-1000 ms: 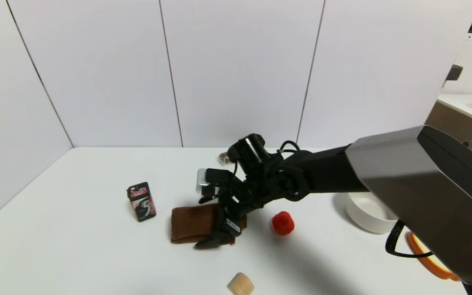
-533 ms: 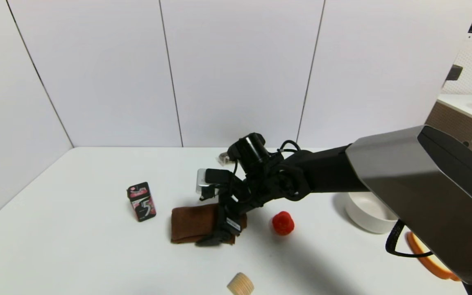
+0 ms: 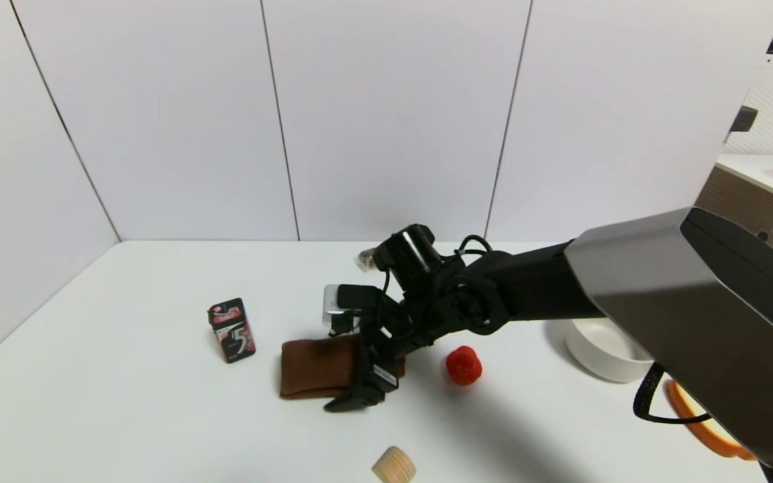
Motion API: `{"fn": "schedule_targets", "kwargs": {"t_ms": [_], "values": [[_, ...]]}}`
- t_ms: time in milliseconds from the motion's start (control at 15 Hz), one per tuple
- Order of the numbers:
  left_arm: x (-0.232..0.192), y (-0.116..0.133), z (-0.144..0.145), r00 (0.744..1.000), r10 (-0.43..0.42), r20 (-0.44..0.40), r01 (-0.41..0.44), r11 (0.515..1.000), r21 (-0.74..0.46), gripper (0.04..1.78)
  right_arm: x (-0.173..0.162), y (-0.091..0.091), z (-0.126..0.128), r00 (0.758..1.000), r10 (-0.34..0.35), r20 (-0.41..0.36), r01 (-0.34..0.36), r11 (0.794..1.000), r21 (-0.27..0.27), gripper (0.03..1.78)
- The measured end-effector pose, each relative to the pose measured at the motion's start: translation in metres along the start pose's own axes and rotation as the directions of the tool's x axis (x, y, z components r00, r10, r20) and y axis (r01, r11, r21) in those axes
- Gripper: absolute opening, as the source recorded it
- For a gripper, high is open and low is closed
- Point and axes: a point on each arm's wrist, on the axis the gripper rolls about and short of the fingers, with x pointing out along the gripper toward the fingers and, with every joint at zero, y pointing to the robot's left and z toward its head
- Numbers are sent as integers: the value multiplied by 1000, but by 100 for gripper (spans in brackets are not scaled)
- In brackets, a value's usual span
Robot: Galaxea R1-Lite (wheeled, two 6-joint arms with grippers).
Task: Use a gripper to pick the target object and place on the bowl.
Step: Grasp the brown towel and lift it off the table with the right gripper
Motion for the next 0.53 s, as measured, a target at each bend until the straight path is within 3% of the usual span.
{"fn": "schedule_targets", "kwargs": {"t_ms": [400,467,533], "values": [[0,0,0,1000,0,0,0,1000,1,171,0,0,0,1000,0,0,0,1000,-3,175],[0,0,0,1000,0,0,0,1000,0,171,0,0,0,1000,0,-1,0,1000,-2,166],[0,0,0,1000,0,0,0,1000,0,171,0,0,-1,1000,0,-3,0,1000,-1,146]]}}
